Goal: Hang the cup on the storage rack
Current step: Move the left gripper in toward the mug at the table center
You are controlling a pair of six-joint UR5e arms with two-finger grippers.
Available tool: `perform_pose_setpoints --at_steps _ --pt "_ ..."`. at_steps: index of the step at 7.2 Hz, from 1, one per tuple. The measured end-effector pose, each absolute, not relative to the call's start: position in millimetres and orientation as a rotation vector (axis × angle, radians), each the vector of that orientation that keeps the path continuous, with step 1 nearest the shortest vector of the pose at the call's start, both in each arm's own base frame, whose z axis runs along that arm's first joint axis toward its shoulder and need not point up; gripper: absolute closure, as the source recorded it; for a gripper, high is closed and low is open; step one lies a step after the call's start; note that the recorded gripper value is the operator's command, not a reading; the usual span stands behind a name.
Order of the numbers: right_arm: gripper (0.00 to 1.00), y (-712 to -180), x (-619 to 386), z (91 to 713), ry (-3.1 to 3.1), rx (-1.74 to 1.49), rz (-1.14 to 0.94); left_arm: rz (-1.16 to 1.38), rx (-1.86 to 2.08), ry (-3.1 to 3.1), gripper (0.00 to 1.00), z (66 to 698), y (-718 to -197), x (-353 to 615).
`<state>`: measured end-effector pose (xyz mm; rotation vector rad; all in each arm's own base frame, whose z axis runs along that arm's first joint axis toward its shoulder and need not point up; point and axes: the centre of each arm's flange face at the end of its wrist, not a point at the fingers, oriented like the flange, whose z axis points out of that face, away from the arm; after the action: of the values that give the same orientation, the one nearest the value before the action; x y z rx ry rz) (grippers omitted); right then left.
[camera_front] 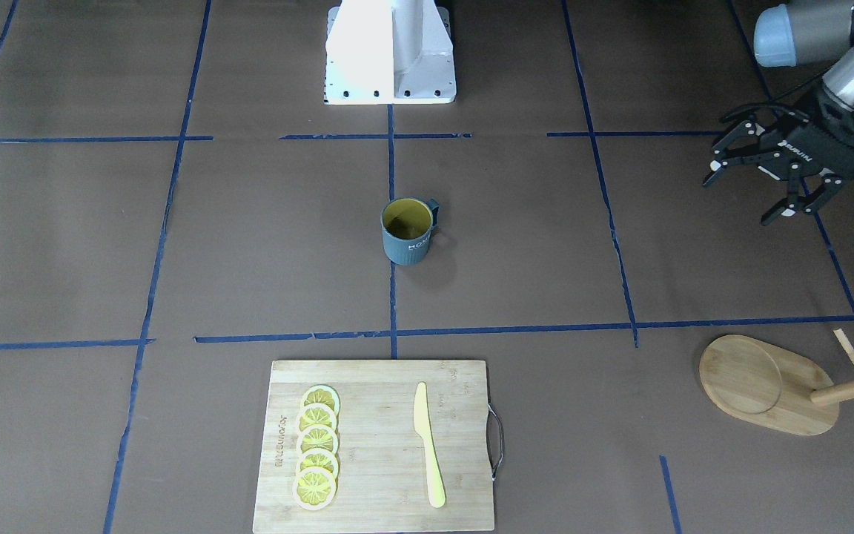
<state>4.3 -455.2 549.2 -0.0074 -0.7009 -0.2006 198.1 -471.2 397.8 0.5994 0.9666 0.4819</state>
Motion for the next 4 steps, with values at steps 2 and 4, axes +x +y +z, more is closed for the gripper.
perform_pose_setpoints --at_steps 2,4 --pt "0.00 -457 4 548 -0.701 -0.006 -0.201 0.510 0.719 0.984 0.00 365 -456 285" --pt "0.00 -458 3 548 -0.701 -0.006 -0.202 0.502 0.819 1.054 0.00 356 -444 362"
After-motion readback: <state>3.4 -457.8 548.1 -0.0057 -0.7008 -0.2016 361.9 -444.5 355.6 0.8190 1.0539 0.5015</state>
